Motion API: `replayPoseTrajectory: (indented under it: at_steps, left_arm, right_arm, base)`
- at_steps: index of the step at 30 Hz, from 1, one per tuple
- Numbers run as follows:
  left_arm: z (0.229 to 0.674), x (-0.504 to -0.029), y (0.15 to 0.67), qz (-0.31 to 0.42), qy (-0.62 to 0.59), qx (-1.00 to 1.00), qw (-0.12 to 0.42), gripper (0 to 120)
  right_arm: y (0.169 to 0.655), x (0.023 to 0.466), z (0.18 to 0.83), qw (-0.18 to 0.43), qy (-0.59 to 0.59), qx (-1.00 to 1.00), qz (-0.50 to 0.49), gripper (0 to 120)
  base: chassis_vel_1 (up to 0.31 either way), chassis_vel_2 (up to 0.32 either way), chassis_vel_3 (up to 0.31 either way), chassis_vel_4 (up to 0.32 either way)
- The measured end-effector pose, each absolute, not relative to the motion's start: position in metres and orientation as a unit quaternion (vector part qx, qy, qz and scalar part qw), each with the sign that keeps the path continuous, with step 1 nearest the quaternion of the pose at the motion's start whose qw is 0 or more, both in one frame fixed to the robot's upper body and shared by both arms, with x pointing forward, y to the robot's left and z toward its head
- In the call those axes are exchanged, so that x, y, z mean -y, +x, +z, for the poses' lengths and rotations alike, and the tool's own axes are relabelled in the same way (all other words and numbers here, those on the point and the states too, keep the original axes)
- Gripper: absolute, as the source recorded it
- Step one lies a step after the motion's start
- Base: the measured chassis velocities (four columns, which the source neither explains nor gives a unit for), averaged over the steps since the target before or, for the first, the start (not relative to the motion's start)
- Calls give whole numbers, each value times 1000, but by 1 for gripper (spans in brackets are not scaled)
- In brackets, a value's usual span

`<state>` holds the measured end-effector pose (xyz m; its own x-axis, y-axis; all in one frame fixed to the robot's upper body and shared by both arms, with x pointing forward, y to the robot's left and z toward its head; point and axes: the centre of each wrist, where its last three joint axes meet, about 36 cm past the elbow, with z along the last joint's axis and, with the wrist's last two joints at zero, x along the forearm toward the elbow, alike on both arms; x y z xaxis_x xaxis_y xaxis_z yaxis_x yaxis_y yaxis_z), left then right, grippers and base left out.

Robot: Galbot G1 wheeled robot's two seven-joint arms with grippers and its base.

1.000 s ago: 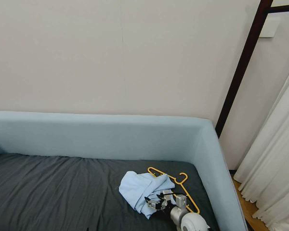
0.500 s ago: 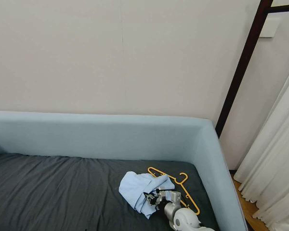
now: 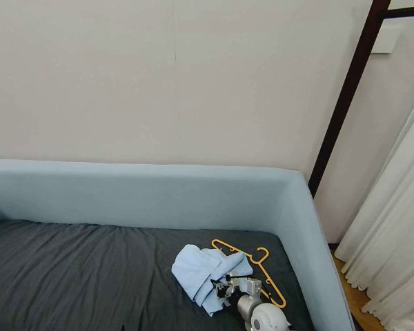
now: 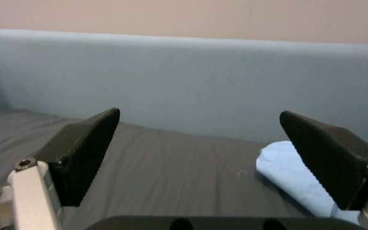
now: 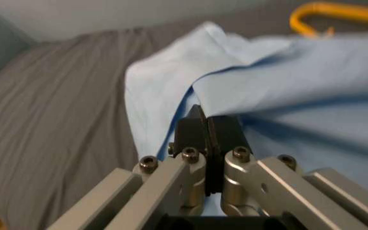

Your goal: Pick up the clothes from the sofa and hang them on the clothes hanger.

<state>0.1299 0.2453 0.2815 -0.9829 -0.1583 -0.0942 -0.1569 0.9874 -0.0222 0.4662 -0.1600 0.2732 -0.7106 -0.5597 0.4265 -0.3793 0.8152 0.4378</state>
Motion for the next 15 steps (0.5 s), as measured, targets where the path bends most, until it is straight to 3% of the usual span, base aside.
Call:
replayPoseTrajectory:
  at_steps: [15]
  left_arm:
    - [286,-248,140,-6,-75,-995,64,99]
  right_arm:
    - [492,183,482,107,311,934,-137,0]
  base:
    - [0,0,0,0]
